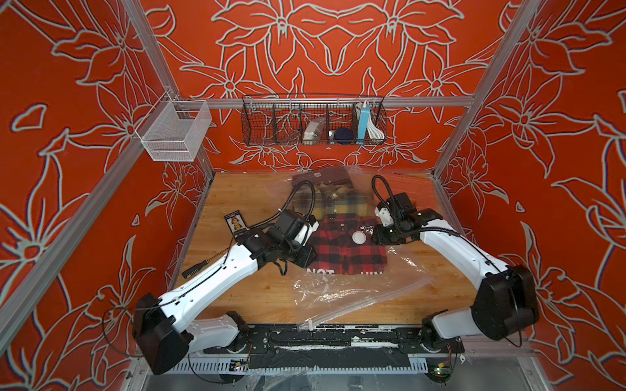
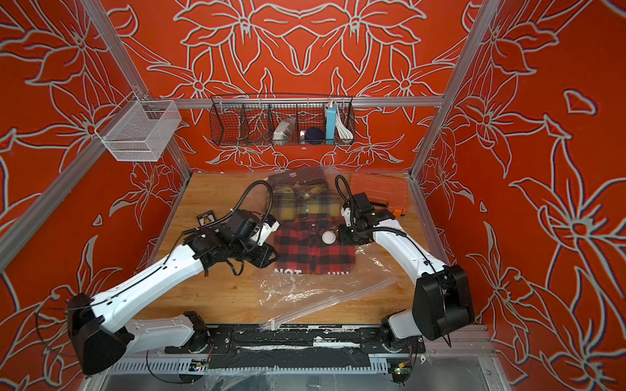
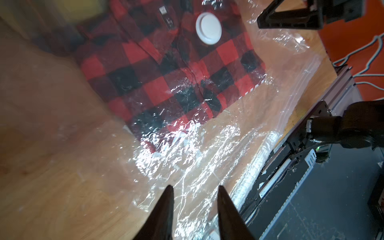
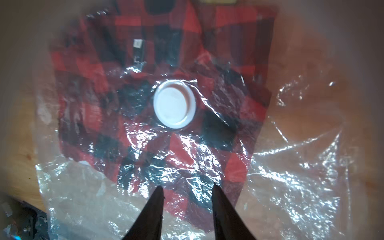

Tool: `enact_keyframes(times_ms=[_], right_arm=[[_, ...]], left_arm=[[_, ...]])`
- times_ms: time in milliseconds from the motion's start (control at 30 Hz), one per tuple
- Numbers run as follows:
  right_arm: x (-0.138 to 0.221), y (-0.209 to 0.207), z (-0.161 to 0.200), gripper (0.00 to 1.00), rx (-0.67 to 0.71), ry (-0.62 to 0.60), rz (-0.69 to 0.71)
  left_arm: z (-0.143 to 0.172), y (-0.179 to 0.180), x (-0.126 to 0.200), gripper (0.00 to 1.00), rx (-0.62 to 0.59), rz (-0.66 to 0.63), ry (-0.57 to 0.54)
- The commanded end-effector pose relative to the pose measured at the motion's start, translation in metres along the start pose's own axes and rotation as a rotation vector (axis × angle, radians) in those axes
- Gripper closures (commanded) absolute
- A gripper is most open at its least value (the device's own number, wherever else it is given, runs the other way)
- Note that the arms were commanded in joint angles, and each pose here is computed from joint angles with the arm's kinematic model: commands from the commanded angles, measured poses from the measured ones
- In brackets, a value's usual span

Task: Place the folded shirt into the vacuum bag
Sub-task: Close the vacuum bag at the center of the board, then adjust the vacuum bag at the center of the board.

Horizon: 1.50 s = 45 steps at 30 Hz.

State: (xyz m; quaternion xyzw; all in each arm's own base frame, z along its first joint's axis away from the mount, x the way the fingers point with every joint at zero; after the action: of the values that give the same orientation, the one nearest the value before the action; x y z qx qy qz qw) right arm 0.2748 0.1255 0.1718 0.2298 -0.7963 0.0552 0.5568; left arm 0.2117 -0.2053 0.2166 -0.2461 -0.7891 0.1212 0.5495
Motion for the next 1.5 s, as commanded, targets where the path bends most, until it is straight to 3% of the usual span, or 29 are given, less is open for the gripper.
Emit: enact_keyframes(times_ms=[0, 233, 433, 667, 833, 1133, 1467], right_arm=[[-0.014, -0.010, 0.002, 0.58, -0.052, 0.004, 0.069], [-0.051, -0.012, 0.019, 0.56, -0.107, 0.082, 0.044], [-0.079, 0.010, 0.021, 0.56, -0.123, 0.109, -0.017], [-0.105, 0.049, 0.006, 0.56, -0.101, 0.129, -0.109], [-0.103, 0.059, 0.003, 0.55, -0.090, 0.140, -0.180], [-0.057, 0.044, -0.007, 0.51, -0.041, 0.072, -0.092], [-0.084, 0.045, -0.001, 0.51, -0.070, 0.116, -0.071]], left_arm=[[-0.020, -0.014, -0.027, 0.65, 0.054, 0.075, -0.091], [-0.025, -0.002, -0.087, 0.65, 0.106, 0.022, -0.028], [-0.024, 0.030, -0.107, 0.65, 0.142, -0.057, -0.012], [-0.020, 0.075, -0.102, 0.65, 0.216, -0.148, -0.026], [-0.020, 0.084, -0.096, 0.65, 0.214, -0.182, -0.035], [-0.011, 0.073, -0.084, 0.65, 0.247, -0.117, -0.051], [0.001, 0.085, -0.083, 0.64, 0.266, -0.174, -0.075]])
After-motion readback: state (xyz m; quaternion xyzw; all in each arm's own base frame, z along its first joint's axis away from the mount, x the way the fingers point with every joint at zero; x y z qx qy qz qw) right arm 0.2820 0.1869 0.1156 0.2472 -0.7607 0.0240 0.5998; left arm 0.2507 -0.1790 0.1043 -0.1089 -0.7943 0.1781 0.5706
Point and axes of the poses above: each gripper's point midway between its finger pads, its own x axis back along the fingers, its own y axis along the line the jaws close on, z = x × y, the point moved 6 cm from there along x, back along the fingers, and after that the axes turned 15 degrees about x, right-handed, at the moved point
